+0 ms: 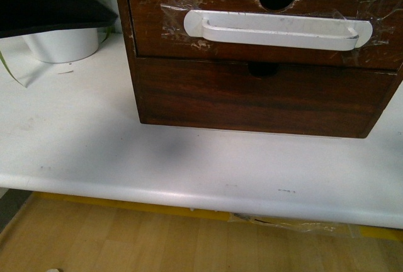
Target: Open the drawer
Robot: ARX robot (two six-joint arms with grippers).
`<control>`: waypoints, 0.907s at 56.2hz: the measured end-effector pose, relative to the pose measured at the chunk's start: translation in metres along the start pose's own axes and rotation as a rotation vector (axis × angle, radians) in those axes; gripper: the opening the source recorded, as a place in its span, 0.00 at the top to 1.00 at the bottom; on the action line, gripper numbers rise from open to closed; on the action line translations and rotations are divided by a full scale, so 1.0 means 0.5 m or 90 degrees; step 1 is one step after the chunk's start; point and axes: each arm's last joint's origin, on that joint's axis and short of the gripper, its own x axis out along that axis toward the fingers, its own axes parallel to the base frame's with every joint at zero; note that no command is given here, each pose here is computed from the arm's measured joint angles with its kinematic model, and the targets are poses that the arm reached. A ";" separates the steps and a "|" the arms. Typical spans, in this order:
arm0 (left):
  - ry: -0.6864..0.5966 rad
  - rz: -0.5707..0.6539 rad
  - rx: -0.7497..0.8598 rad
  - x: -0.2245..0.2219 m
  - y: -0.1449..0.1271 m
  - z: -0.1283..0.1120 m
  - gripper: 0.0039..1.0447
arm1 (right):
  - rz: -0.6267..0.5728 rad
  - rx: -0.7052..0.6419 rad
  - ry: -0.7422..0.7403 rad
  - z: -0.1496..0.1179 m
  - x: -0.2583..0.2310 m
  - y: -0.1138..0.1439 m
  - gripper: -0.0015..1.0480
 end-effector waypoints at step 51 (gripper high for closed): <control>0.035 -0.204 0.131 0.177 -0.009 0.117 0.06 | 0.027 -0.075 0.073 0.015 0.122 -0.057 0.09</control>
